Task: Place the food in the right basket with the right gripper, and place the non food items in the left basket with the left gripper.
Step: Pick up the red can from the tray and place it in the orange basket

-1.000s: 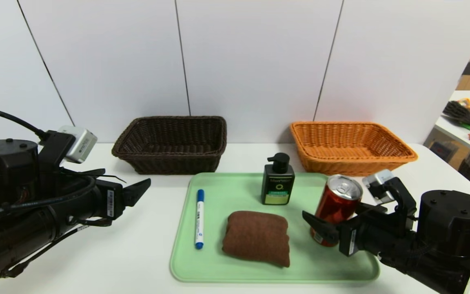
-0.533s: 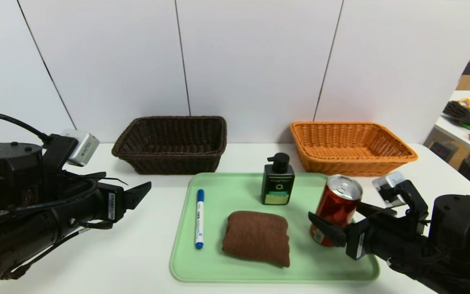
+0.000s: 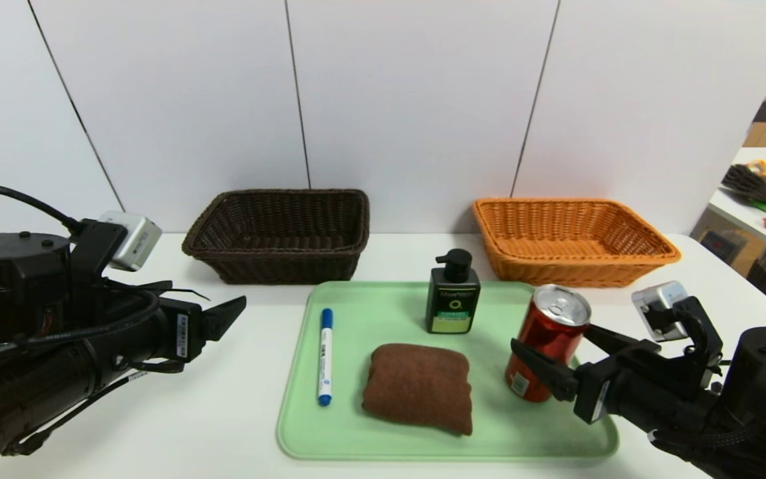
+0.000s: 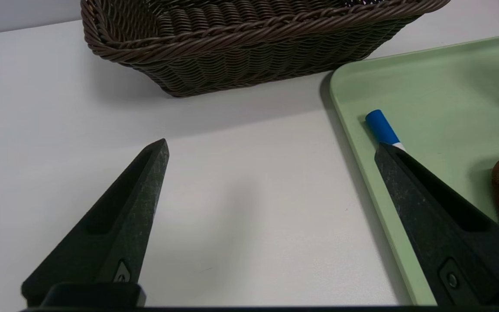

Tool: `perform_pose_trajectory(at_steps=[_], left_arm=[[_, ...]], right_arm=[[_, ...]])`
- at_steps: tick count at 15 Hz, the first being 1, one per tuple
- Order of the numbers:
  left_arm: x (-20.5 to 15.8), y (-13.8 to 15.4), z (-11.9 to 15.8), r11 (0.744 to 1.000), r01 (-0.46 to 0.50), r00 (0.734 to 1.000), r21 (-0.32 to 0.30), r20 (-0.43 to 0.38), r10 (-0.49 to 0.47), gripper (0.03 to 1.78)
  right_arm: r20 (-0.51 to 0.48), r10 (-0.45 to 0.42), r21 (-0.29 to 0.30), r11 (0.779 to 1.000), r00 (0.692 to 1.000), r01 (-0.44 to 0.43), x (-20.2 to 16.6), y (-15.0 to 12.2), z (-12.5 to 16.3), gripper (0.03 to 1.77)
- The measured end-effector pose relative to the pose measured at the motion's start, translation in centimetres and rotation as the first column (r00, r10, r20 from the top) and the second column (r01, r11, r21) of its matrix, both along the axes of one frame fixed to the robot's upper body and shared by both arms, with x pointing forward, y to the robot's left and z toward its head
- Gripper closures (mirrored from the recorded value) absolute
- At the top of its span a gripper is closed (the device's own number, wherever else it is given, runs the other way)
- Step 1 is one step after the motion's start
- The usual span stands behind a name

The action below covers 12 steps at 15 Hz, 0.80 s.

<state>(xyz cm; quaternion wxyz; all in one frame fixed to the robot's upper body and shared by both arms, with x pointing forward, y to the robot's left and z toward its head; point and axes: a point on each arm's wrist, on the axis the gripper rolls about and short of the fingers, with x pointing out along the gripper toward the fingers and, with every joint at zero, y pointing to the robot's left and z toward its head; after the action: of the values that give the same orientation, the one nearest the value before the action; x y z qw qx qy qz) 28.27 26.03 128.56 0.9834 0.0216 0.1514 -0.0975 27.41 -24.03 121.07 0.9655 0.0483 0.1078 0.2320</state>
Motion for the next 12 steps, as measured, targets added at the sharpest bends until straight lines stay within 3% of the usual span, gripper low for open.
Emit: perform_pose_trajectory(at_steps=[6, 12], left_arm=[[0.0, 0.0, -0.1, 1.0, -0.003, 1.0, 0.004, -0.006, 0.004, 0.12], [0.2, -0.1, -0.3, 1.0, -0.004, 1.0, 0.006, -0.014, 0.004, 0.12]], right_arm=[[0.026, -0.001, 0.024, 1.0, 1.0, 0.0, 0.7, 0.4, -0.3, 0.1], [-0.02, -0.002, 0.0, 1.0, 1.0, 0.002, 1.1, 0.7, -1.7, 0.1]])
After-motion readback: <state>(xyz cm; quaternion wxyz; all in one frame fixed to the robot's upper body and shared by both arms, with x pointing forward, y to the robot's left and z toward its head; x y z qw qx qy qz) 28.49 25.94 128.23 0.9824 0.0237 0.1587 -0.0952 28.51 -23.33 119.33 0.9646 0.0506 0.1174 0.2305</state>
